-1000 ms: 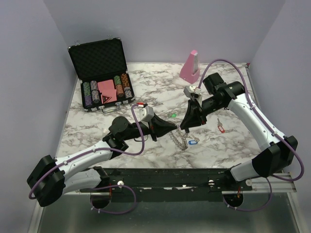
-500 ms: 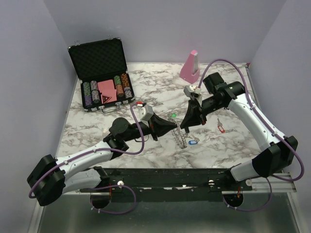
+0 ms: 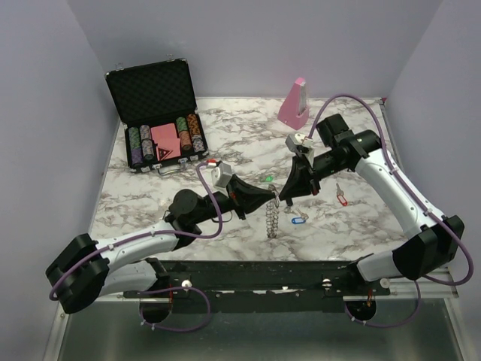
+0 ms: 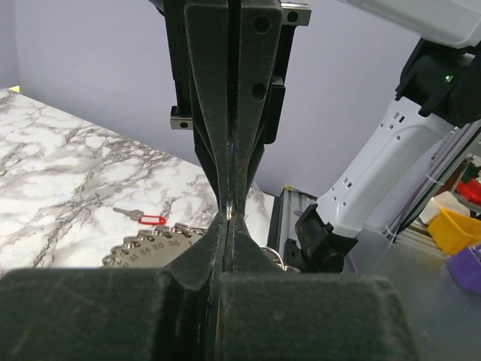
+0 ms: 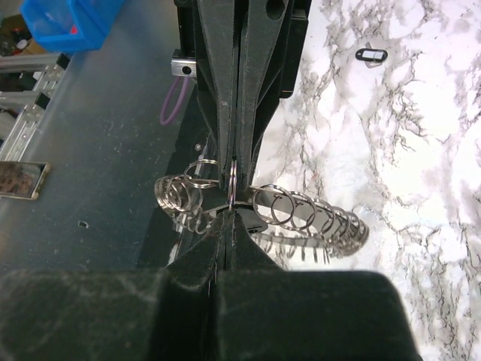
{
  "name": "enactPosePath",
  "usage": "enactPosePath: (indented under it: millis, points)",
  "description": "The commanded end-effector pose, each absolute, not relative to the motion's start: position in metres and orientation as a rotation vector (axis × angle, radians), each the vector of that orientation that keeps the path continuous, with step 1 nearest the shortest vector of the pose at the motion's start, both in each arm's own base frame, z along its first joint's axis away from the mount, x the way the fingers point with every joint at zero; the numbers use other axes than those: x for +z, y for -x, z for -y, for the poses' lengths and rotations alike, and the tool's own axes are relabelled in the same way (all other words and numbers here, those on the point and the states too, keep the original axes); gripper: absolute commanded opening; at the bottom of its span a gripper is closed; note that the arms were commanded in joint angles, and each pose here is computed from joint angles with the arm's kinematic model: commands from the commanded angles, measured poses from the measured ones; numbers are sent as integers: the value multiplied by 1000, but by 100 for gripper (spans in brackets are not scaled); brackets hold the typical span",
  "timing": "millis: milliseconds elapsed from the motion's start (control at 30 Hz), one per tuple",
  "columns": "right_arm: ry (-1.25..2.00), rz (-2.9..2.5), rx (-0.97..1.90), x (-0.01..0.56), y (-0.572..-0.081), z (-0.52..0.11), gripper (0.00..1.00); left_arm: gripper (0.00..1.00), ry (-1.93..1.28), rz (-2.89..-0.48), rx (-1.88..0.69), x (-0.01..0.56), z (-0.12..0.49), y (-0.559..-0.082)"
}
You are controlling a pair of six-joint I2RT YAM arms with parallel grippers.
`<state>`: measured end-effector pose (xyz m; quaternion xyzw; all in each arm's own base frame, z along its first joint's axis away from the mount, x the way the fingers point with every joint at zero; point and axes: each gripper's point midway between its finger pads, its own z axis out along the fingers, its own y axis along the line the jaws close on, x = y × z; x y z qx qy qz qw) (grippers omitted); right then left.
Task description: Put the keys on the keyring
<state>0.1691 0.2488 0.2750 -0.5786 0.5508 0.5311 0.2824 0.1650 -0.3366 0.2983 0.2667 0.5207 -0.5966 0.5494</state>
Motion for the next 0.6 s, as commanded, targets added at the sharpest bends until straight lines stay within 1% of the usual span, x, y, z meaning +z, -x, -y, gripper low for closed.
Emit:
enactPosePath:
  millis: [0,233,433,467,567]
  points:
    - [1545,-1450,1418,277,-166,-249,0,0,-547,-1107,-1456,331,330,-163]
    - [1550,-1442,1412,278,-165,-249,0,0,-508,-1105,-1472,335,329,-166]
    - [1560,-1432,1388,280,-165,-247,0,0,-521,-1149,-1465,325,333,-167]
    - [1561,-1433,1384,280,-165,-247,1,0,-523,-1153,-1462,325,333,-167]
    - [1565,-1430,1370,281,-164,-246,11,0,-540,-1169,-1445,321,333,-167]
